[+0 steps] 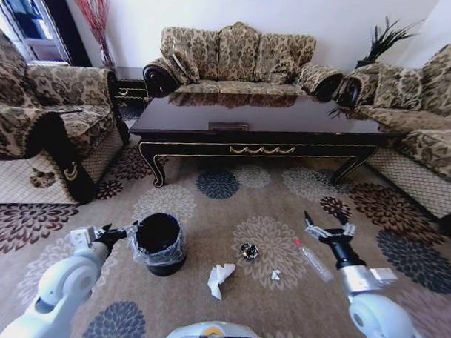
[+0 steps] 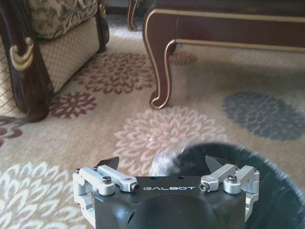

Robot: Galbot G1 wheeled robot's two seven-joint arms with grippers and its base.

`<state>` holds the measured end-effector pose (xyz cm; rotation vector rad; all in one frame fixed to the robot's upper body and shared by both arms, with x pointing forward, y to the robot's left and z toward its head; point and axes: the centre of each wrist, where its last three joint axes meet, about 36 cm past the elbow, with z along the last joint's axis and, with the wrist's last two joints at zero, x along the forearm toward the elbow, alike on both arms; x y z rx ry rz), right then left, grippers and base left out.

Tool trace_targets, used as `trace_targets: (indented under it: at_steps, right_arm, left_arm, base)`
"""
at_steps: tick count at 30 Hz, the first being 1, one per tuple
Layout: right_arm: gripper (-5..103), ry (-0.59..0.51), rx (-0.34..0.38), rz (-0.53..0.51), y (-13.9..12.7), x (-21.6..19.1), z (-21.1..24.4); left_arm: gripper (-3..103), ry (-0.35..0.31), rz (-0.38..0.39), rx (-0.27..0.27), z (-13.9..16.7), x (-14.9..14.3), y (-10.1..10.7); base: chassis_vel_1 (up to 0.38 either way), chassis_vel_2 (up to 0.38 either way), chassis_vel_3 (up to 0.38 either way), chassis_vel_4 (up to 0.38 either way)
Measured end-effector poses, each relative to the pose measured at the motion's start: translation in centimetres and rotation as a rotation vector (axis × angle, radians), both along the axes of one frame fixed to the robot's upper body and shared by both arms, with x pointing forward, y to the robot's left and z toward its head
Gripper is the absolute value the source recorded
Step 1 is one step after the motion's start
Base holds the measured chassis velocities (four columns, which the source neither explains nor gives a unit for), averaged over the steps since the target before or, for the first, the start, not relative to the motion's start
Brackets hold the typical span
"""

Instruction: Move to the front of the table and pick up the trash from the floor, then place it into the trash bin.

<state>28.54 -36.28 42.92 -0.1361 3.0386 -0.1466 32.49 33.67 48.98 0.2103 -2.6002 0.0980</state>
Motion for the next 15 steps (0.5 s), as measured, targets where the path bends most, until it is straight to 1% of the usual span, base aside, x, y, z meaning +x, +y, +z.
trace_targets:
  at_steps: [2,3,6,8,11,15]
  right_arm:
    - [100,0.012,-0.004,0.001,-0.1,0.0,-0.7]
    - [100,0.012,-0.004,0.001,-0.1,0.0,-0.7]
    - [100,0.025,-0.012,-0.001,-0.3,-0.1,-1.5]
    - [100,0.027,-0.013,-0.002,-0.3,-0.1,-1.6]
    - [100,0.04,-0.019,-0.005,-0.5,-0.3,-2.5]
    - [100,0.049,-0.021,-0.004,-0.6,-0.4,-2.9]
  left_arm:
    - [100,0.022,0.008,0.009,-1.0,0.3,-0.2]
    - [100,0.022,0.008,0.009,-1.0,0.3,-0.2]
    - [100,0.056,0.017,0.008,-2.9,1.0,-0.5]
    - [100,0.059,0.019,0.008,-3.3,1.2,-0.6]
    - [100,0.059,0.024,-0.002,-5.3,2.3,-0.7]
    - [100,0.057,0.017,-0.024,-6.1,3.1,-1.2]
  base:
    - [0.0,0.0,0.0,0.0]
    - [0.0,0.0,0.0,0.0]
    - [0.0,0.0,0.0,0.0]
    - [0.0,0.0,0.0,0.0]
    - [0.0,0.0,0.0,0.0]
    - [0.0,0.0,0.0,0.0]
